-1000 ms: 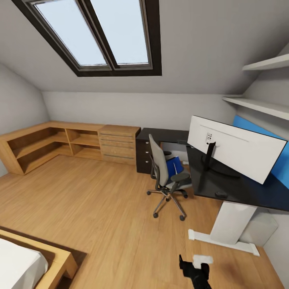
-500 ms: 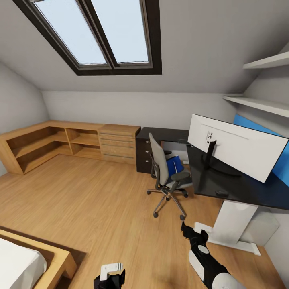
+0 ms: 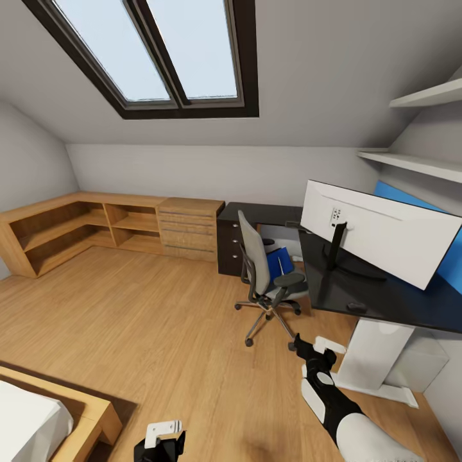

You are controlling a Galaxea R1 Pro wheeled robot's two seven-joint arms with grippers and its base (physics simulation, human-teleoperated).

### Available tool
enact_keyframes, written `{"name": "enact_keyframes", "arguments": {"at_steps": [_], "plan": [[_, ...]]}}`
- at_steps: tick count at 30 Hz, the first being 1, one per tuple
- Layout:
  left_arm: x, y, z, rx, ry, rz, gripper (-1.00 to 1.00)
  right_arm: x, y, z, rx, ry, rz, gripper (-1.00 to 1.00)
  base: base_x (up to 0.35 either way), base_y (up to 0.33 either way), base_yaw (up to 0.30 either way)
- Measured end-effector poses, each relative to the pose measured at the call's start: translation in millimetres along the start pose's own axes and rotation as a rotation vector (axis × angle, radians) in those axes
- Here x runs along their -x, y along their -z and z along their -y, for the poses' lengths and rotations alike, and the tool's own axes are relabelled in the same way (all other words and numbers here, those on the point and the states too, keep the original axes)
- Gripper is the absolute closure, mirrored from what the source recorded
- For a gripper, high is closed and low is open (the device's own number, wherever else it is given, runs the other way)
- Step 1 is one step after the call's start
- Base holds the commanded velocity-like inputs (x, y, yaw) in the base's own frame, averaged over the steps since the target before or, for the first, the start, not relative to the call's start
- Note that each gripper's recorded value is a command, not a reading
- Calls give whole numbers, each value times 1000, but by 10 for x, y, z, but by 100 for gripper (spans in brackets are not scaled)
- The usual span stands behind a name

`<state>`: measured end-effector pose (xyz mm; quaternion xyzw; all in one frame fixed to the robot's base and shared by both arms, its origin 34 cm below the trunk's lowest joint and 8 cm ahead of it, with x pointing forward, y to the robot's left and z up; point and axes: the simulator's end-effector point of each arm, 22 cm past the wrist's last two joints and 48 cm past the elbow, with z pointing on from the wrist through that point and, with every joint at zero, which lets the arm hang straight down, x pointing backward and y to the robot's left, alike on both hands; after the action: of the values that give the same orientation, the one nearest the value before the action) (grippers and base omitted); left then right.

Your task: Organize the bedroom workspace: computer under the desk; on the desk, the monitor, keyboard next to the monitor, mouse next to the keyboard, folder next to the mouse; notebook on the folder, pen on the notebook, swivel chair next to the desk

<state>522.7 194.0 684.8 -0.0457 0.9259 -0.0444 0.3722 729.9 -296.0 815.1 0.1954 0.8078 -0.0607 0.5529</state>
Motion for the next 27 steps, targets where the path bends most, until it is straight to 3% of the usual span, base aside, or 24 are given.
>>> {"name": "enact_keyframes", "arguments": {"at_steps": [5,21,27], "plan": [[-36,-53,-60,-3,-11,0,-100,-49,-62,155,-15,15,9,-100,0,0,0],[-192,-223,-82,0,0,-5,-100,-219,-170,212,-14,32,22,-100,0,0,0],[-422,-291,-79,-1,29,-41,-100,-314,-204,227,-15,33,18,-100,0,0,0]]}}
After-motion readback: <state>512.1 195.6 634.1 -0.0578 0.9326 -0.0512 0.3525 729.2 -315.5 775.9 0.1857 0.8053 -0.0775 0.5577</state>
